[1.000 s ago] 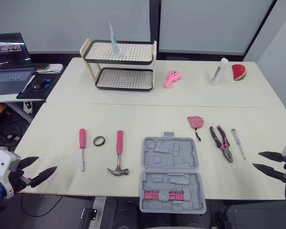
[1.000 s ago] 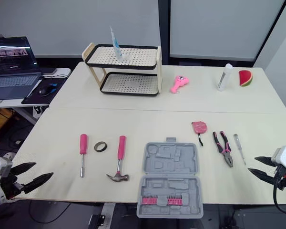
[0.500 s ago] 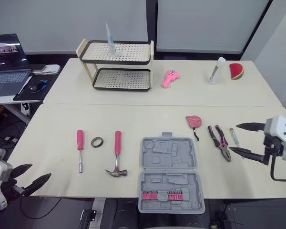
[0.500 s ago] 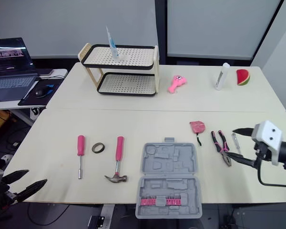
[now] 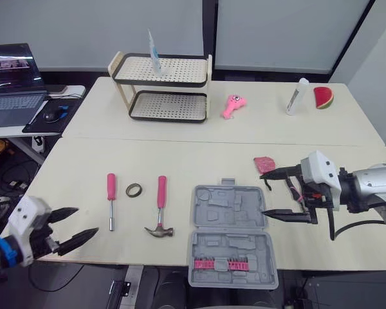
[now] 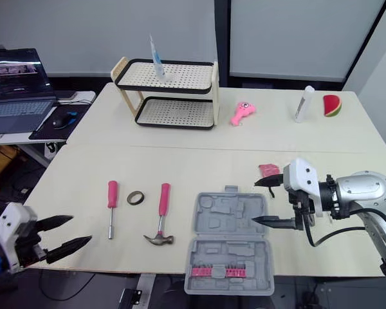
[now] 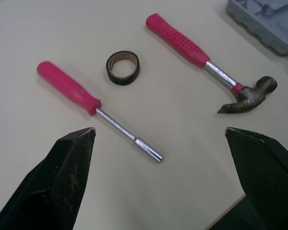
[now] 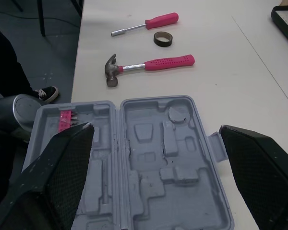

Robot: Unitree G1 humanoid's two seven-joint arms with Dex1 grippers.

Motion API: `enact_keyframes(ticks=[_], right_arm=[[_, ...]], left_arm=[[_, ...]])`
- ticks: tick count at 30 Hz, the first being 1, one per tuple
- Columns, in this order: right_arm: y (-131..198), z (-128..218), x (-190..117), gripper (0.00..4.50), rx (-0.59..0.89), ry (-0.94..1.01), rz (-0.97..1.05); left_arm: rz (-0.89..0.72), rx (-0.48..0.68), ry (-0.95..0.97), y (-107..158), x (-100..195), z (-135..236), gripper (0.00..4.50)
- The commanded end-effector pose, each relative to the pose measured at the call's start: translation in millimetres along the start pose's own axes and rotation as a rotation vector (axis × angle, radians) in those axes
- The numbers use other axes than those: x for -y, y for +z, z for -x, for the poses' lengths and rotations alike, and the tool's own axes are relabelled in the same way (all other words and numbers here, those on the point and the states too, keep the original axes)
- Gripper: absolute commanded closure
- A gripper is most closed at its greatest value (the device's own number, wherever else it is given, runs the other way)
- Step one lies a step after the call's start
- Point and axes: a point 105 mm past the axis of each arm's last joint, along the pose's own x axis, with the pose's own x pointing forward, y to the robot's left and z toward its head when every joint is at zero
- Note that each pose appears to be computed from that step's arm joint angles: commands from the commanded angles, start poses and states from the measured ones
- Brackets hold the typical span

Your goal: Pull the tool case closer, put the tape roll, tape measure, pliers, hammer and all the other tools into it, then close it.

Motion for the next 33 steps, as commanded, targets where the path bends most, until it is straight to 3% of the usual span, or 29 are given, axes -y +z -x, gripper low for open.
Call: enact_keyframes(ticks=[1,8,20,33], right_arm=[[14,-5,-2,0.0,0.022,0.013,0.057],[22,-14,-5,0.0,0.047,0.024,0.073],[20,-21,-13,0.0,0.058,0.02,0.07],[16,-22,-20,0.0,0.054,0.017,0.056]], left_arm=[[-0.065,0.004,-0.056,9,-3,-11,0.59],[-0.122,-0.018,-0.116,7,-17,-39,2.73],[-0.197,-0.04,-0.12,6,-41,-89,2.73],[-0.237,-0.09,-0.148,8,-41,-129,2.73]])
